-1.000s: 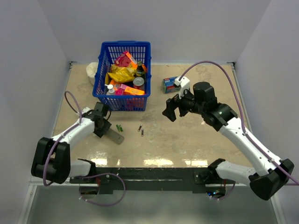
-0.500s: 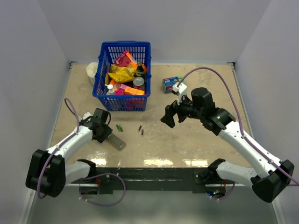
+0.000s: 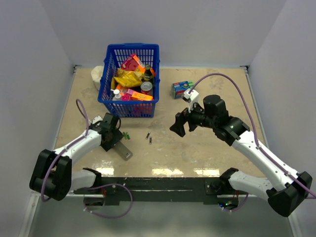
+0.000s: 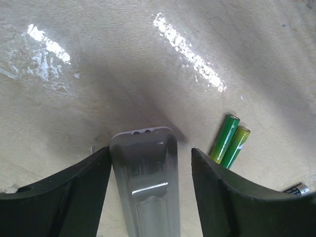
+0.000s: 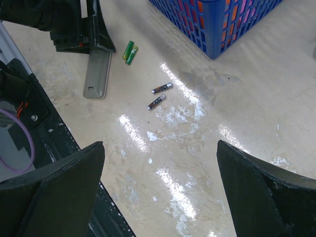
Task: Load the batteries into the remote control
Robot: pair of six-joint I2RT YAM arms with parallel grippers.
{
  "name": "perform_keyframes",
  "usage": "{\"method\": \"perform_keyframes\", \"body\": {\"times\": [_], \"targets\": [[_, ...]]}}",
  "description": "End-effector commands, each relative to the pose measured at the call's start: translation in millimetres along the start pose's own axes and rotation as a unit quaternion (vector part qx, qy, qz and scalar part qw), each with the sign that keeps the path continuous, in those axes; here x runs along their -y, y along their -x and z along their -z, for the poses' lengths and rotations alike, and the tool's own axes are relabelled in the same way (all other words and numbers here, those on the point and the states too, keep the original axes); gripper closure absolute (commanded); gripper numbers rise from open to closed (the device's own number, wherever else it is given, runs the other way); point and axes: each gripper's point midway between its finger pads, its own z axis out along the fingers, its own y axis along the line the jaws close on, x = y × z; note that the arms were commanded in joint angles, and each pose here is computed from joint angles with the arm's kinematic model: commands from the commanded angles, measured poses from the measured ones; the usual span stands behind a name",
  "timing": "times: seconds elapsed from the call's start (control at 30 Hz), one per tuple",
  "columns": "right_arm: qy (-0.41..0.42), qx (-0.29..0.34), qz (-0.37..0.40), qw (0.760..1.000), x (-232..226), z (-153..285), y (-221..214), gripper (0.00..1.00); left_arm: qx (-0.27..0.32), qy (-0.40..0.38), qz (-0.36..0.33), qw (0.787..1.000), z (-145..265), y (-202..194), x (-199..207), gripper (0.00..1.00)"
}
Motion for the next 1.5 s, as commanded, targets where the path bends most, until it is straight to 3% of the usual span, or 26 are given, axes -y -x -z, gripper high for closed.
{"method": "perform_keyframes", "body": {"times": [0.0, 0.73, 0.9, 0.97, 1.0, 1.2, 1.47], "targets": [[0.019, 0.023, 0.007, 1.0, -10, 4, 10, 0.02, -0.027, 0.042, -0.037, 0.998, -2, -13, -16, 0.26], [0.023, 0.064, 0.03, 0.997, -19, 27, 25, 0.02, -0.054, 0.15, -0.089, 0.983, -7, -26, -35, 0.3], [0.03, 0.067, 0.032, 0.997, -22, 30, 23, 0.02, -0.059, 0.147, -0.082, 0.984, -5, -31, -34, 0.41], [0.039, 0.067, 0.03, 0.997, -25, 29, 21, 0.02, -0.053, 0.133, -0.071, 0.987, 1, -28, -29, 0.49], [0.043, 0.065, 0.028, 0.997, -27, 28, 20, 0.02, -0.047, 0.112, -0.064, 0.99, 6, -25, -23, 0.59], [0.055, 0.071, -0.005, 0.996, -32, 15, 15, 0.02, -0.043, -0.003, 0.016, 0.999, 44, -17, 13, 0.78], [0.118, 0.08, -0.048, 0.989, -85, -21, 7, 0.02, -0.043, -0.139, 0.09, 0.985, 104, 0, 63, 0.83]]}}
